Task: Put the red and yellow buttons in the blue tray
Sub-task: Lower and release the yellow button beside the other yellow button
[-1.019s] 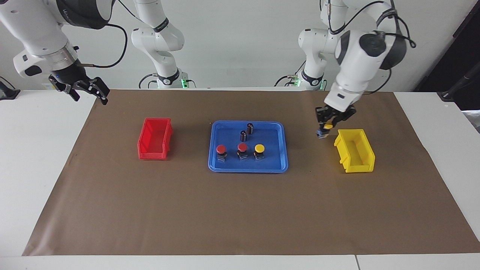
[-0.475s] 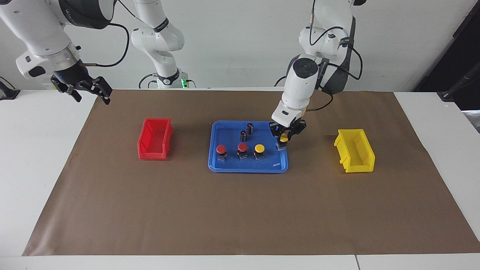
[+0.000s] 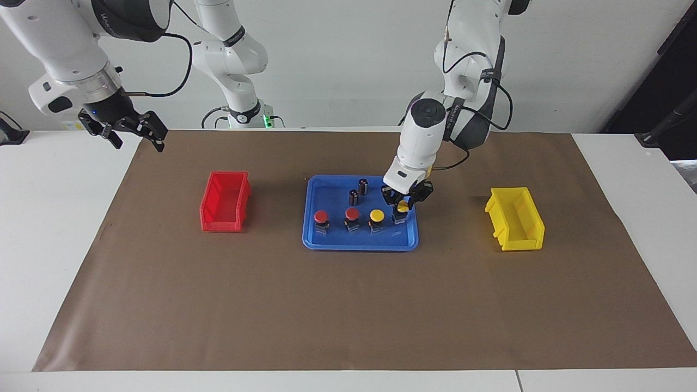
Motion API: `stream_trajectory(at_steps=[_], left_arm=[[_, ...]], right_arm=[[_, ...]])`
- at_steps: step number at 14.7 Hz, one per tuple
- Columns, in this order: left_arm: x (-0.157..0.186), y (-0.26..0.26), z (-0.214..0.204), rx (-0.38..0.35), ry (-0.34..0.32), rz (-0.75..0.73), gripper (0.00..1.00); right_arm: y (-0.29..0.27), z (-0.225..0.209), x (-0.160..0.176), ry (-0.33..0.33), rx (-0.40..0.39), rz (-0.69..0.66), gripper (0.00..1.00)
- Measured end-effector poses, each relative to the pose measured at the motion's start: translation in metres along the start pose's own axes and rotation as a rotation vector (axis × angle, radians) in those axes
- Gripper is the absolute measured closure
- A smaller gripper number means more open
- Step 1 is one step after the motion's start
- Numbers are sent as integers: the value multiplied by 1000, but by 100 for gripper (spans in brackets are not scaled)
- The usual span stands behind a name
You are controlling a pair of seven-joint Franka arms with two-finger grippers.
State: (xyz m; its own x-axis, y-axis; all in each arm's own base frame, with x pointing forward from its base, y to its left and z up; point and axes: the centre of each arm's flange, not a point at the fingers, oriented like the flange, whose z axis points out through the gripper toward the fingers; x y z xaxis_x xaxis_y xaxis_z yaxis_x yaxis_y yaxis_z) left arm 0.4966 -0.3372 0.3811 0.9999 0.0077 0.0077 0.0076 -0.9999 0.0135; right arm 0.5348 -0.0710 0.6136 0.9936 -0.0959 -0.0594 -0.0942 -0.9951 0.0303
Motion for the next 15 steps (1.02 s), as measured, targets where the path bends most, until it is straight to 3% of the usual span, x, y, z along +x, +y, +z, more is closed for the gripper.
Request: stream_trajectory(at_steps=[7,8,9,10,14,15], left_arm=[[-4,6,15,8,-13,12,59],[-4,6,16,9,-13,12,52],[-4,6,17,8,-12,12,52],[-4,6,16,8,-12,12,48],[-2,-1,16,18,-23,3,6],[0,-5,15,23,-29,4,0]], right_arm=[[-1,0,0,0,3,-1,0],[-1,0,0,0,3,-1,0],[-1,0,0,0,3,-1,0],[-1,0,0,0,3,-1,0],[-1,0,0,0,3,-1,0],[-1,0,0,0,3,-1,0]])
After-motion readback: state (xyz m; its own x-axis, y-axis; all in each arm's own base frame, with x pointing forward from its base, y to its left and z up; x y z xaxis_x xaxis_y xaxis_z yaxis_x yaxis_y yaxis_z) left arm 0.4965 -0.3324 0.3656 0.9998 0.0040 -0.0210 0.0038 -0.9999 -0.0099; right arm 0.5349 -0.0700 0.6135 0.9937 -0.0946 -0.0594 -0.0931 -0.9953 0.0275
